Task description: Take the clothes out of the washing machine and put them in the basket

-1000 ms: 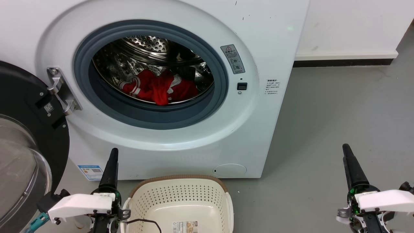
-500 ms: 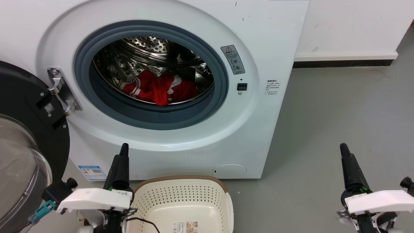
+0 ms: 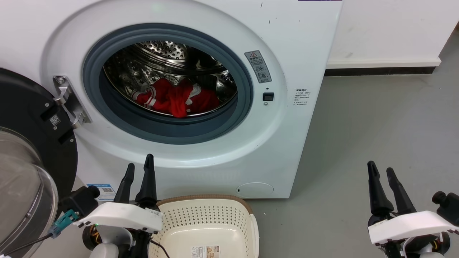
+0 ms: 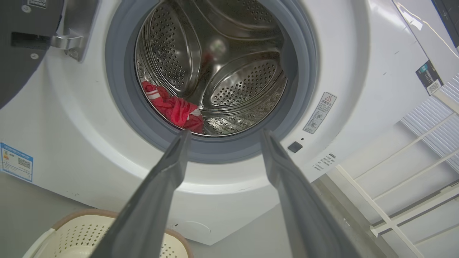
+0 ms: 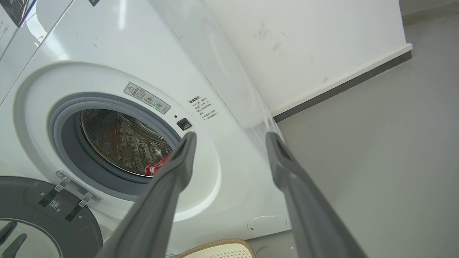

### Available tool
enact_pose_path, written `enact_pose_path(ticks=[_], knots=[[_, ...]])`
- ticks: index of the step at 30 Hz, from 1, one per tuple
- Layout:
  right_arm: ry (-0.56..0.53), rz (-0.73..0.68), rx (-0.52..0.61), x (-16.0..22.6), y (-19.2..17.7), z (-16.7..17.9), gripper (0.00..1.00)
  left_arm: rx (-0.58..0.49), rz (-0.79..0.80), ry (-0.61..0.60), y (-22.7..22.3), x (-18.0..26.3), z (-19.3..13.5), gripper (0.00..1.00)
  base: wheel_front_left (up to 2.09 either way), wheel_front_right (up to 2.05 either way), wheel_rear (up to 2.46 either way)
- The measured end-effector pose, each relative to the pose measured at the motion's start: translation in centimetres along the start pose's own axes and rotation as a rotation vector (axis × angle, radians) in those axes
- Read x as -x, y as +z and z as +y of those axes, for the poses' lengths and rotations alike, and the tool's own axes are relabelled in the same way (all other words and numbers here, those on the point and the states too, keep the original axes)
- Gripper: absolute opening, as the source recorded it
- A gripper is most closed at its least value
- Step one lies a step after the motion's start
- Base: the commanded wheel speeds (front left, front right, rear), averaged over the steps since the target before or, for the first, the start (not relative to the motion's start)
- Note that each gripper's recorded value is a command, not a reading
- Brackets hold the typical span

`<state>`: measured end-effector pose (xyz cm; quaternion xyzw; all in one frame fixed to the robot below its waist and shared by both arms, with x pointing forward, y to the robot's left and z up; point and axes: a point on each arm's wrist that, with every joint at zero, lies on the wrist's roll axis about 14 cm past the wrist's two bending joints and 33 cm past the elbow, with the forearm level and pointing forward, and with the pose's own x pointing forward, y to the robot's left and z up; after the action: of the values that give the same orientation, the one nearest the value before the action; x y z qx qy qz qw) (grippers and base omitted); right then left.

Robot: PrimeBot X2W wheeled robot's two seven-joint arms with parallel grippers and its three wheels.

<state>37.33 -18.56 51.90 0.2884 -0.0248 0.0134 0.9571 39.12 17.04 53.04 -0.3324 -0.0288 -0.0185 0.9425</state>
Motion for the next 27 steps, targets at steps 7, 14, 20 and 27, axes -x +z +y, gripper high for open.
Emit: enact_pose_path(ticks=[7, 14, 20, 27], knots=[[0.022, -0.011, 0.107, 0.0, 0.4, 0.5, 1.0, -0.106, -0.01, -0.004, 0.1, 0.0, -0.2, 1.0, 0.0, 0.0, 0.0], [0.032, -0.009, 0.189, 0.1, 0.5, 0.7, 1.0, -0.195, -0.017, -0.015, 0.1, 0.0, -0.4, 1.0, 0.0, 0.0, 0.0], [0.042, -0.007, 0.259, 0.2, 0.5, 0.9, 1.0, -0.271, -0.023, -0.019, 0.1, 0.0, -0.4, 1.0, 0.0, 0.0, 0.0], [0.053, -0.001, 0.334, 0.3, 0.3, 1.1, 1.0, -0.351, -0.029, -0.024, 0.1, -0.1, -0.5, 1.0, 0.0, 0.0, 0.0]])
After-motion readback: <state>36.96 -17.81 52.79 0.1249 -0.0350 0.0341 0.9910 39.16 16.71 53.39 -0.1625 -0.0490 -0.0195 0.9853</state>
